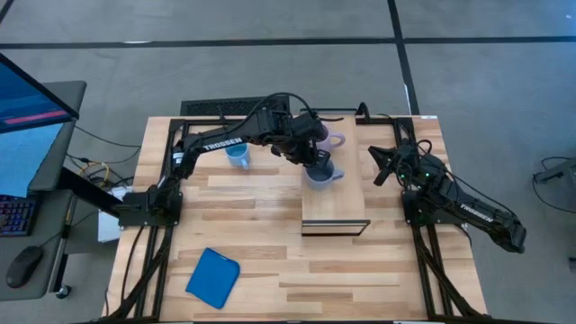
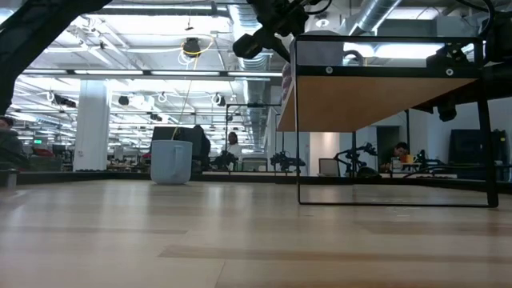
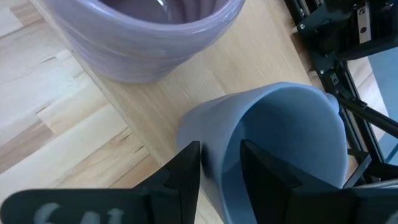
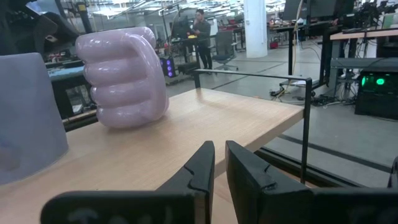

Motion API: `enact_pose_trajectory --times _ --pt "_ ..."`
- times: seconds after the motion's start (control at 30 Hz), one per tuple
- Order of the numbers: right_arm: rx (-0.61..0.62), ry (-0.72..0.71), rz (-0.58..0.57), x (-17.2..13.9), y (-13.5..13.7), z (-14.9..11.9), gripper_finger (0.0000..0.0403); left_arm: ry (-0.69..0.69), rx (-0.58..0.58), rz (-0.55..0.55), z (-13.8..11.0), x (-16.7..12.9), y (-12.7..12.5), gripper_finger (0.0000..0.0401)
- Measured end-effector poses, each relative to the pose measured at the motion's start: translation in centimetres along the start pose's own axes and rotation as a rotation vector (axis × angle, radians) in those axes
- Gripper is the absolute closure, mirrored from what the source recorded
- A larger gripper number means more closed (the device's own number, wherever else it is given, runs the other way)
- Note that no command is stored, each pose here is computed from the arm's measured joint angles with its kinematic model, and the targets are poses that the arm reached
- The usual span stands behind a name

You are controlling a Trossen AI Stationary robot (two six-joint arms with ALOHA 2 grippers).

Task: Stack small to large cups/mugs on shelf
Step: Put the blue mug on the shelf

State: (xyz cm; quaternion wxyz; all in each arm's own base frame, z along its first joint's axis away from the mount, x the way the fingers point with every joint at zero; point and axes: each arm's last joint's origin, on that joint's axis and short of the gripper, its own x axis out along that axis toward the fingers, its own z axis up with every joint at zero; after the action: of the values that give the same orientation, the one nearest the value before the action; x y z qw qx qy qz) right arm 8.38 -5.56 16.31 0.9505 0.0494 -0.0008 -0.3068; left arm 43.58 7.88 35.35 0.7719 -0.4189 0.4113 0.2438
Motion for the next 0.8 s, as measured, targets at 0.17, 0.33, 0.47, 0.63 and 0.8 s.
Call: enact_pose_trajectory --times 0.17,0.33,0.47,0.63,0.8 --pt "0.0 0.0 0.0 0.0 0.0 0.0 0.0339 0.018 -0.002 0.012 -0.15 0.0 0.13 0.0297" --pt "0.0 0.0 0.0 0.0 0.0 0.0 0.0339 0.037 -0.023 0.034 -0.33 -0.01 0.35 0.0297" --pt "0.0 0.0 0.0 0.0 0.0 0.0 0.0339 0.043 -0.024 0.04 -0.39 -0.02 0.41 0.0297" --pt "0.0 0.0 0.0 0.0 0.0 0.0 0.0339 0.042 -0.024 0.04 -0.39 -0.02 0.4 0.0297" --pt "0.0 0.0 0.0 0.0 0.0 0.0 0.0339 0.042 -0.024 0.04 -0.39 -0.02 0.4 0.0297"
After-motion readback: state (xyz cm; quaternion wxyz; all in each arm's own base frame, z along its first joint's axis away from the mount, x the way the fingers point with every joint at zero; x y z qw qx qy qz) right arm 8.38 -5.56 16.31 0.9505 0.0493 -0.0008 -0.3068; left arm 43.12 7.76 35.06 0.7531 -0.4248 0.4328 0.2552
